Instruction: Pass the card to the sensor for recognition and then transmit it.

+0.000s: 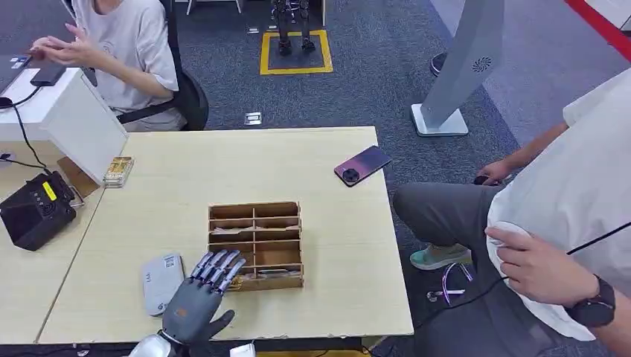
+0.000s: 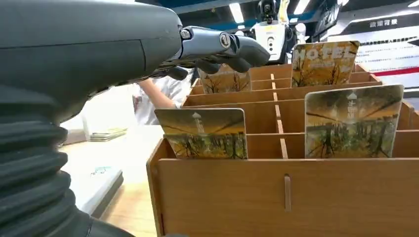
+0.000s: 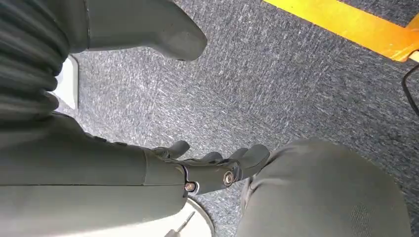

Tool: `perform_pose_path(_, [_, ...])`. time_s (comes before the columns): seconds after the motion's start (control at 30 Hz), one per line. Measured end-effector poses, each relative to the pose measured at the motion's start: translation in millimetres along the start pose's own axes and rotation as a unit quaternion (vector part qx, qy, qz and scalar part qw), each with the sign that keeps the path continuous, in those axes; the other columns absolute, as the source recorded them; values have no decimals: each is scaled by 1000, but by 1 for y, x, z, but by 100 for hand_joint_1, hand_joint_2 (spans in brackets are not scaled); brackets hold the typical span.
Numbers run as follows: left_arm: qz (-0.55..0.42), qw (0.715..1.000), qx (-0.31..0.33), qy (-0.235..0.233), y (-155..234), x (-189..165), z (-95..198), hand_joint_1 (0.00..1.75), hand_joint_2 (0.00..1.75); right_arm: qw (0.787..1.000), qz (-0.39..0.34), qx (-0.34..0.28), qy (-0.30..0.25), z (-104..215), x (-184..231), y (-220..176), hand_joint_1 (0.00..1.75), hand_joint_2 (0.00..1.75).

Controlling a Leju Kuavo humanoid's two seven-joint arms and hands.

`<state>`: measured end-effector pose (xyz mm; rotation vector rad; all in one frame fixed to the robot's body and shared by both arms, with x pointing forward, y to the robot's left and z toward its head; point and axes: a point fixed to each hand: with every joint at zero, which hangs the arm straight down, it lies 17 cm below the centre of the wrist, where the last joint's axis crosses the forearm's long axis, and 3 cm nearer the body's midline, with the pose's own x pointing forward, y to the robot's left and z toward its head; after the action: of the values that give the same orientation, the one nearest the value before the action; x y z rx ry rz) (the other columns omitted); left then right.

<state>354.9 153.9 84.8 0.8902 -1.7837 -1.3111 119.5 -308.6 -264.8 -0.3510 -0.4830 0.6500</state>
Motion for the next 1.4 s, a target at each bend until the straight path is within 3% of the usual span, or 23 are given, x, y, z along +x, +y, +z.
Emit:
perform_pose_path(0.3, [-40,999,19,29,10,-3,-13,0,175,1000,-1,1,0,0,1,1,0,175])
perform_pose_path(1.4, [-19,998,28,44,15,-7,-18,0,175,1000,-1,2,0,1,2,3,0,175])
